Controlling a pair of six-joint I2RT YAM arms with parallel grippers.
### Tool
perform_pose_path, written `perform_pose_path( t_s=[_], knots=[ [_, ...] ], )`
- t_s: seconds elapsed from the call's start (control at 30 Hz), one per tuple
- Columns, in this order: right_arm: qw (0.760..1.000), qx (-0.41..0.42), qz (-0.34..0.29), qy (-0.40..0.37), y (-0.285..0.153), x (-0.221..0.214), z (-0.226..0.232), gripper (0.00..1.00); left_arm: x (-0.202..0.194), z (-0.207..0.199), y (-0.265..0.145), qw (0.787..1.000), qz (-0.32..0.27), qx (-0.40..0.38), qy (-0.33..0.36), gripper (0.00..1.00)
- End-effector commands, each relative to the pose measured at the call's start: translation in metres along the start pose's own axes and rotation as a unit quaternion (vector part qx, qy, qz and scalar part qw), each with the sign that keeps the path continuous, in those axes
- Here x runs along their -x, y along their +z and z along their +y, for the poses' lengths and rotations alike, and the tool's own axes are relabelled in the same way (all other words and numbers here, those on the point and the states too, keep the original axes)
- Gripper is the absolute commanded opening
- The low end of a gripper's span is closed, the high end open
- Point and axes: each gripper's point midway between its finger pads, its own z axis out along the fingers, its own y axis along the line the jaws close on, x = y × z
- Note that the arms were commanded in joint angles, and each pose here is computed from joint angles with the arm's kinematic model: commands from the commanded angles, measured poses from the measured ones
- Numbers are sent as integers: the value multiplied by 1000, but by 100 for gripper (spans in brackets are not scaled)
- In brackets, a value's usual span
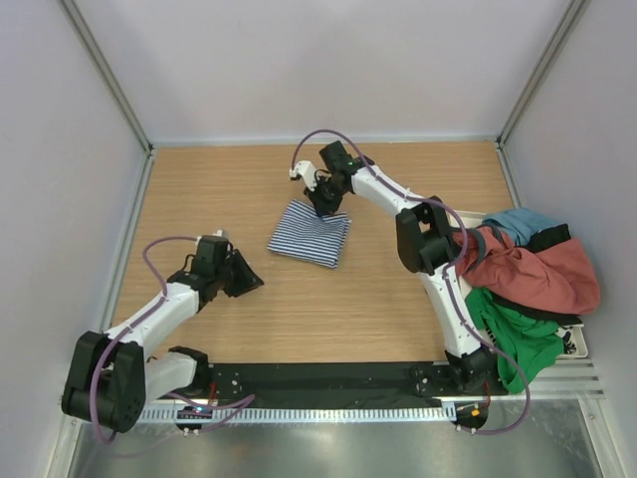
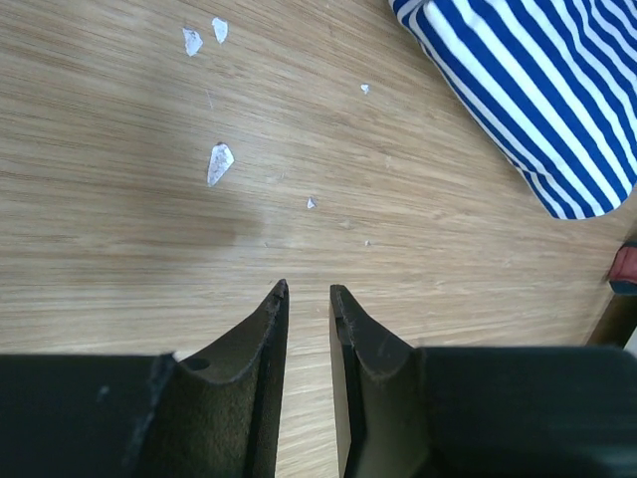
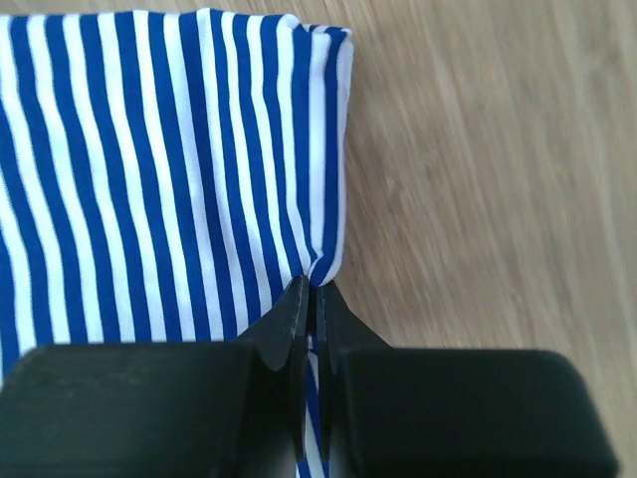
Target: Fold and stack the tank tops
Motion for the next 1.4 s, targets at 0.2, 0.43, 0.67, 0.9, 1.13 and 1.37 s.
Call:
perform_pose_path(
  t_s=[0.2,0.43,0.67,0.9,1.13,1.37],
  knots=[
    [998,-48,-47,20,-20,19,-8,54,15,-22,-12,999,-28,-23,23,24],
    [985,-76,-131,80,-78,74,-5,66,40,-37,-18,998,-56,-21,31,27],
    [936,-135,-201,256,-123,86,0,44,77,-63,-15,995,-92,-24,38,44],
    [847,-201,-165,464,-130,20,16,84,104,-89,6,994,-92,-34,39,57],
    [782,-239,-143,557,-110,-24,20,87,128,-101,30,994,-88,-29,53,57],
    [746,-230,-177,599,-85,-27,12,74,125,-94,58,996,-63,-19,54,54]
  ],
)
